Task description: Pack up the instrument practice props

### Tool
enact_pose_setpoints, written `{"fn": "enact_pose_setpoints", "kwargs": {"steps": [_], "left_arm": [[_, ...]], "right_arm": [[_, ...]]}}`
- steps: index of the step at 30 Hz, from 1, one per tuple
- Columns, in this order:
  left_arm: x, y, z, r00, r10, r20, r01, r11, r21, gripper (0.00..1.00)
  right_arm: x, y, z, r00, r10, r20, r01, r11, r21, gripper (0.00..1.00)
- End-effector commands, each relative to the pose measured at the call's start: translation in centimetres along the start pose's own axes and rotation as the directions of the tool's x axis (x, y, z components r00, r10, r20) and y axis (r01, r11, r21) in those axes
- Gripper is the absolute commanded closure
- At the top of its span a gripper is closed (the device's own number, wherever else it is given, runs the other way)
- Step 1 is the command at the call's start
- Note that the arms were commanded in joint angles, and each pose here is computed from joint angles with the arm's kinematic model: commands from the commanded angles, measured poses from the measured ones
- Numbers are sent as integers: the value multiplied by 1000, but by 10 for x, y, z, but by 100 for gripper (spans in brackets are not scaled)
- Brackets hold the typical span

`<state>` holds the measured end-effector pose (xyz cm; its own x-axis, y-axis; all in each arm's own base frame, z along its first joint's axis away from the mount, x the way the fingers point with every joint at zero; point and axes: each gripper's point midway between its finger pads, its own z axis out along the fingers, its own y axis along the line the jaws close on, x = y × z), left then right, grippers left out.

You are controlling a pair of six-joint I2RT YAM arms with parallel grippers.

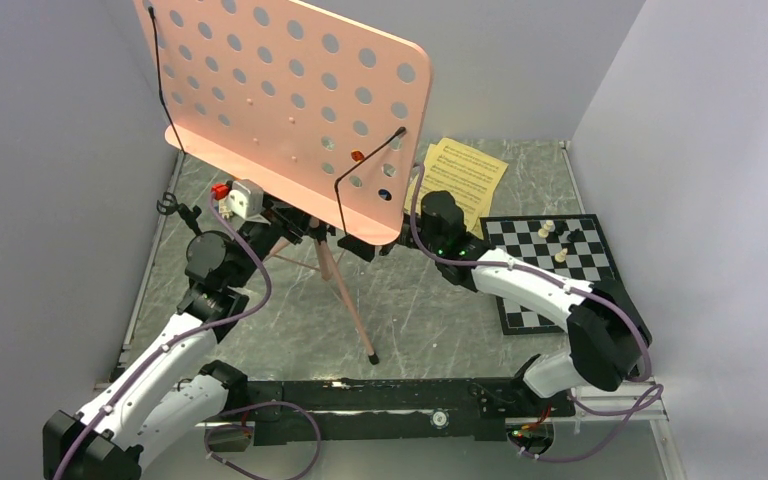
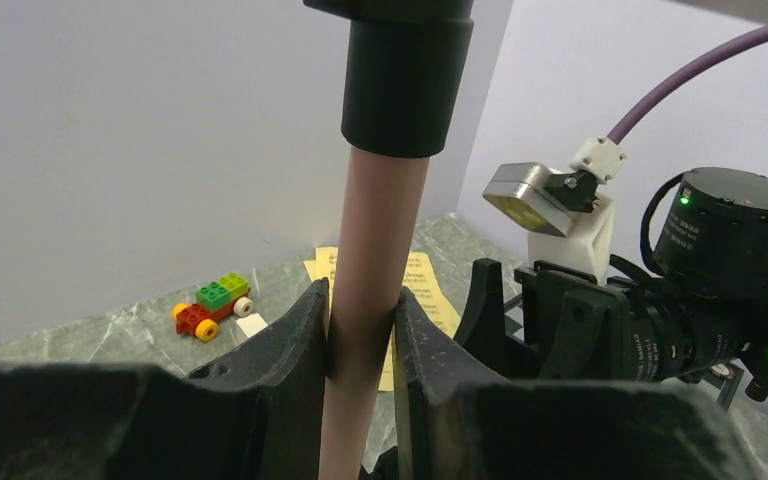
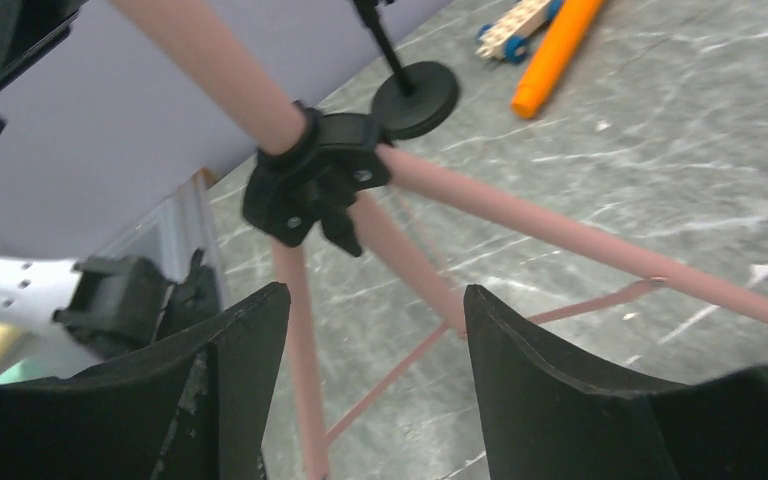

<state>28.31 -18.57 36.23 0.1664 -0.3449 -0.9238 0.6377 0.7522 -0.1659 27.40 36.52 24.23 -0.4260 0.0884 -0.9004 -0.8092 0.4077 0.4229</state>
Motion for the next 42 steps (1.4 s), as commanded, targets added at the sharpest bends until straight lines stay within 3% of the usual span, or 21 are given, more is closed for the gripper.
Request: {"fn": "enact_pose_setpoints", "kwargs": {"steps": [1, 17, 18, 21, 26, 31, 35, 42], "left_arm": [[40, -1, -13, 980, -46, -195, 47, 999, -1, 100], [47, -1, -19, 969, -60, -240, 58, 998, -15, 100], [48, 0, -19, 969, -60, -242, 57, 998, -16, 100], [49, 0, -19, 967, -64, -245, 61, 998, -20, 100], [53, 1, -19, 965, -74, -252, 71, 997, -21, 100], [55, 2, -21, 963, -69, -261, 64, 998, -25, 100], [57, 3, -24, 961, -68, -267, 62, 998, -32, 100], [66, 4, -28, 956, -90, -279, 82, 996, -41, 100]], "right_arm": [[-16, 36, 2, 1000, -10, -30, 4, 986, -169, 33], [-15, 19, 34, 985, -170, -30, 167, 981, -101, 53], [-13, 21, 35, 980, -197, -21, 194, 975, -105, 57], [-5, 28, 36, 950, -311, 23, 312, 944, -109, 85], [-1, 26, 38, 882, -465, 73, 468, 884, -23, 100], [0, 26, 35, 764, -636, 106, 632, 771, 76, 100], [2, 23, 36, 592, -803, 62, 785, 593, 181, 100], [-4, 5, 36, 352, -935, -39, 889, 321, 327, 100]]}}
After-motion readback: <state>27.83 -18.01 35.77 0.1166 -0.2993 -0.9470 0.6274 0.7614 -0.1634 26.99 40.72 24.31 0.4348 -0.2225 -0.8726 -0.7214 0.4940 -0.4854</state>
